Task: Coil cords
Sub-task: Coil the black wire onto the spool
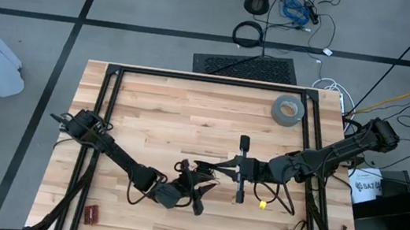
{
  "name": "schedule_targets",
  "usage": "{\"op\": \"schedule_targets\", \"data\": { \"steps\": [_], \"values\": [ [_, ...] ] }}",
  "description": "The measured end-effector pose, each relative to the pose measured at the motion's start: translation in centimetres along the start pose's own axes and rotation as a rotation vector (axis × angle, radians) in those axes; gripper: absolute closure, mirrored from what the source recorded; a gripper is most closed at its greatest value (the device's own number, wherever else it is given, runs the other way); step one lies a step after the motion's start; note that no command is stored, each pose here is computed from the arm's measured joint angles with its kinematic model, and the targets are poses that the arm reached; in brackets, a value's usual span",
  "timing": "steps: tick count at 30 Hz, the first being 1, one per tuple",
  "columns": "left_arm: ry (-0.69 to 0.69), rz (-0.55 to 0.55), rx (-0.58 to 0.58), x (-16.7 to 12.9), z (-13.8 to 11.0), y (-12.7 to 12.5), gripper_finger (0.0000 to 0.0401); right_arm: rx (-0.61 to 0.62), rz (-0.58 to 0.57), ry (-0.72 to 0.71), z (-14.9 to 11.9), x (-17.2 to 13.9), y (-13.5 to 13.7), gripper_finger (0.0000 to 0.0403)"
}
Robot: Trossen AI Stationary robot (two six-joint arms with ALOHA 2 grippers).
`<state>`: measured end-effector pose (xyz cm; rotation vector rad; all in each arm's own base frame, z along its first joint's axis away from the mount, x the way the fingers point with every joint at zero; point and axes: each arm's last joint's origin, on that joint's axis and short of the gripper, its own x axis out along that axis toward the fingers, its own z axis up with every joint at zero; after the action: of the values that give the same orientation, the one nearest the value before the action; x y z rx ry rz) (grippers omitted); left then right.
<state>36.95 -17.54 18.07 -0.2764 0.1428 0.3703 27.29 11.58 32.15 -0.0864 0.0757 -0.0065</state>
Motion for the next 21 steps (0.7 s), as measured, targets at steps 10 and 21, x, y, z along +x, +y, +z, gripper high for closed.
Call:
{"op": "schedule_targets", "data": {
  "steps": [10, 21],
  "values": [
    [-0.012, -0.042, 0.023, -0.02, 0.28, -0.25, 0.0289, -0.003, 0.001, 0.0, 0.0, 0.0, 0.0, 0.0403],
    [-0.019, -0.046, 0.033, -0.08, 0.35, -0.34, 0.0215, -0.008, 0.006, 0.001, -0.01, 0.0, 0.01, 0.0403]
  ]
}}
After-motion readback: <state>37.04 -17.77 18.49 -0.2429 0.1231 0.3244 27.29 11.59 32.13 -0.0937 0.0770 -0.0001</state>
